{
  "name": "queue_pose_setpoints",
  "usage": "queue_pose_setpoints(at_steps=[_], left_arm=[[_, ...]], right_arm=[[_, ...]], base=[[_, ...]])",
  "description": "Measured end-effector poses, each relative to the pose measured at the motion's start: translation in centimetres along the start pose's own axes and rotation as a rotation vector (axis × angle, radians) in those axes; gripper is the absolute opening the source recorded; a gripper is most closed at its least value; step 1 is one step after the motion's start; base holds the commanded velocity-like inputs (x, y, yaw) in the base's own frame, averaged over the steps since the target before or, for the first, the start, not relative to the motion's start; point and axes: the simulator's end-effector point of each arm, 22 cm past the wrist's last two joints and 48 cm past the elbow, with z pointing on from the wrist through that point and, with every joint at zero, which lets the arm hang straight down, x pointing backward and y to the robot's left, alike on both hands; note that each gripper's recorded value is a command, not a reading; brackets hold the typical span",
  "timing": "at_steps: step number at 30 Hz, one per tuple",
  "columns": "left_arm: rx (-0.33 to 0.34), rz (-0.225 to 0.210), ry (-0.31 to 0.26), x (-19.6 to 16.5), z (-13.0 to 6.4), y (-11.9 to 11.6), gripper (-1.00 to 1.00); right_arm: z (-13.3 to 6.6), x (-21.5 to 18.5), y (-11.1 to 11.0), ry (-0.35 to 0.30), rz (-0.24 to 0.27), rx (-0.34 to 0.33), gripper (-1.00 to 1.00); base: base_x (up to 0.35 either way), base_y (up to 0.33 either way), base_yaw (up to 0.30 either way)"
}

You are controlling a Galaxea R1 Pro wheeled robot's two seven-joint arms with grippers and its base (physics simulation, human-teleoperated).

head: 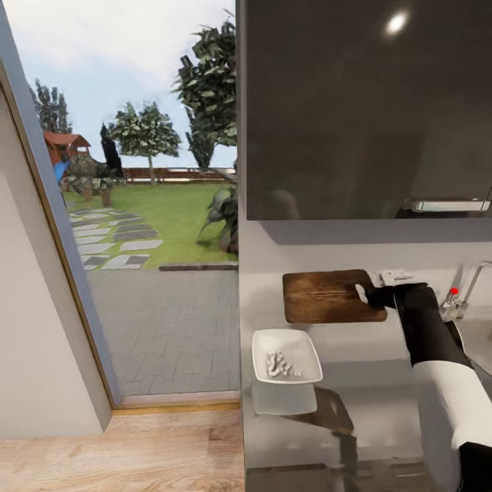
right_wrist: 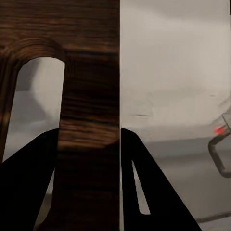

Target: In the kitchen, take the Vidalia onion out of the sink, dice it on the chopping board with the paring knife, put the diced onion into the bowl on the countertop, then place both the paring knife and the chopping board into the sink.

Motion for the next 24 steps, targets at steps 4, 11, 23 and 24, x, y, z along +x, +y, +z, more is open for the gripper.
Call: queue_pose_setpoints(at_steps=[4,11,23,24], left_arm=[[0.000,0.000,0.001,0.0,0.0,0.0,1.00],[0.004,-0.002,0.002,0.1,-0.1,-0.3,1.00],[0.005,-0.003,0.003,0.1,-0.1,-0.5,1.00],[0.005,-0.003,0.003,0.1,-0.1,-0.5,1.00]], right_arm=[[1.5,2.1,0.2,0.025,0.004,-0.032,-1.00],[2.5,3.0,-0.2,0.012,0.024,-0.043,-1.00],[2.6,3.0,-0.1,0.006,0.021,-0.046,-1.00],[2.6,3.0,-0.1,0.005,0.020,-0.045,-1.00]], base=[[0.000,0.000,0.000],[-0.003,-0.017,0.000],[-0.173,-0.224,0.000],[-0.232,-0.238,0.000]])
